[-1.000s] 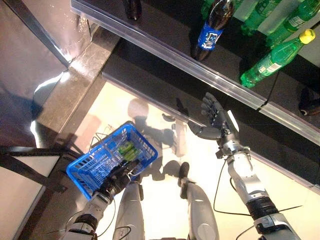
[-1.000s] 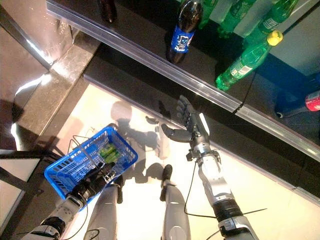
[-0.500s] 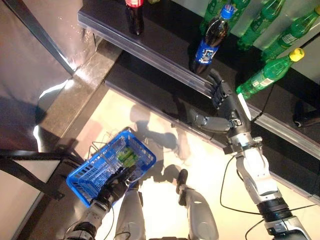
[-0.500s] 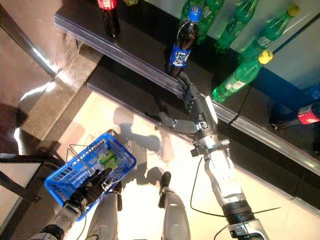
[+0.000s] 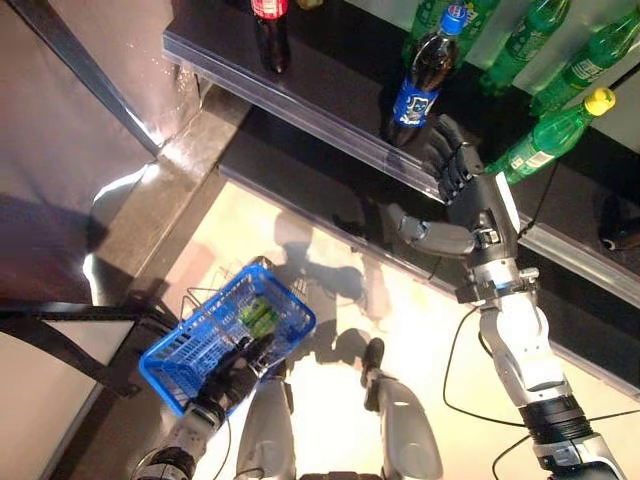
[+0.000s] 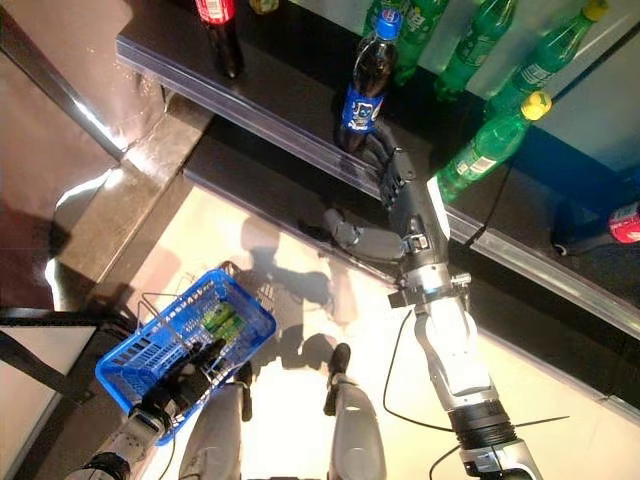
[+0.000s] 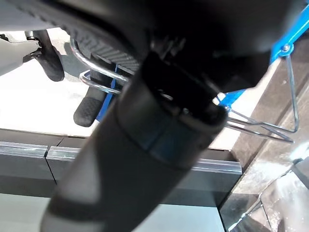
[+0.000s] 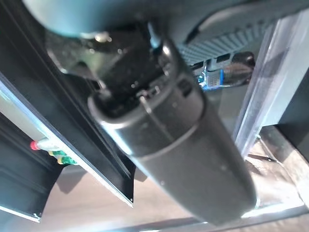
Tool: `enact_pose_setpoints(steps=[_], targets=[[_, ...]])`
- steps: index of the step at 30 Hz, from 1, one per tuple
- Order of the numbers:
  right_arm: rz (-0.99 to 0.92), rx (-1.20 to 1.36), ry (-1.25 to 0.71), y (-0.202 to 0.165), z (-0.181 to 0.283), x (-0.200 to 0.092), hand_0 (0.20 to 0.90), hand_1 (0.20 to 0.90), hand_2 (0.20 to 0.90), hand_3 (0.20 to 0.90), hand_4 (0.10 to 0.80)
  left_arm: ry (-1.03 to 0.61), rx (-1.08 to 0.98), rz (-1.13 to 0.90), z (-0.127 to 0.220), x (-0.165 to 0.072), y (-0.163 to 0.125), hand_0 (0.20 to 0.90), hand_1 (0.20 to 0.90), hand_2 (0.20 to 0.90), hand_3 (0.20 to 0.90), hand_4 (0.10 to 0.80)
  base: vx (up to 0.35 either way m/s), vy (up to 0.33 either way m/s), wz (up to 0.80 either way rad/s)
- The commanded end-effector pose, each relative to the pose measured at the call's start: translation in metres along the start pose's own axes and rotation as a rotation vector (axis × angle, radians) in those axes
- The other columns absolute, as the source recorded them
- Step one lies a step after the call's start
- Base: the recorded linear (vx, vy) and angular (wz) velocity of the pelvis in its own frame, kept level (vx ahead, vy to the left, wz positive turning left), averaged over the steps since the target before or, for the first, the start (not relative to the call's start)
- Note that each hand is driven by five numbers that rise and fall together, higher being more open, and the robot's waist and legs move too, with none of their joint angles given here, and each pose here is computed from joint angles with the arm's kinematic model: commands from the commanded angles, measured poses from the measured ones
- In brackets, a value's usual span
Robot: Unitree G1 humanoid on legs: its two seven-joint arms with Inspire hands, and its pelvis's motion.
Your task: Pick up the drink and place into the basket.
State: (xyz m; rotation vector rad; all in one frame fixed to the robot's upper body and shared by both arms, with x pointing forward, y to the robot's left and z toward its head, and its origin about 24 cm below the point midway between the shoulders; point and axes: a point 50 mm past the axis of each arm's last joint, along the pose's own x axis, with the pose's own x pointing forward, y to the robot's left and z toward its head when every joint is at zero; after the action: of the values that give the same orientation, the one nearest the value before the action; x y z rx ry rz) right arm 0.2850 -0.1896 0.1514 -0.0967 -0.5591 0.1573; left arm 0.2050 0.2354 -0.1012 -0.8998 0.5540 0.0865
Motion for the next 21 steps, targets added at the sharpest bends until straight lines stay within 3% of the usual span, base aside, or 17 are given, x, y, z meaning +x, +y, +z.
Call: enact_pose_setpoints(steps=[1,21], targets=[[-0.103,-0.015,-0.297,-0.024,0.054,0.006,0.9,0.9,0.9,0.9,0.8,0.054,-0.017,-0.115,-0.025,-0.013,0.001,0.3,0.3,0.3,0.2,0.1,0.078,-0.045,0.03],[-0.297,-0.036,-0.212,-0.052,0.046,0.035,0.9,0.9,0.9,0.9,0.8,0.155,0.028,-0.095,-0.033,-0.016,0.004,0.3,0.3,0.3,0.2,0.1,0.061,-0.015,0.05]])
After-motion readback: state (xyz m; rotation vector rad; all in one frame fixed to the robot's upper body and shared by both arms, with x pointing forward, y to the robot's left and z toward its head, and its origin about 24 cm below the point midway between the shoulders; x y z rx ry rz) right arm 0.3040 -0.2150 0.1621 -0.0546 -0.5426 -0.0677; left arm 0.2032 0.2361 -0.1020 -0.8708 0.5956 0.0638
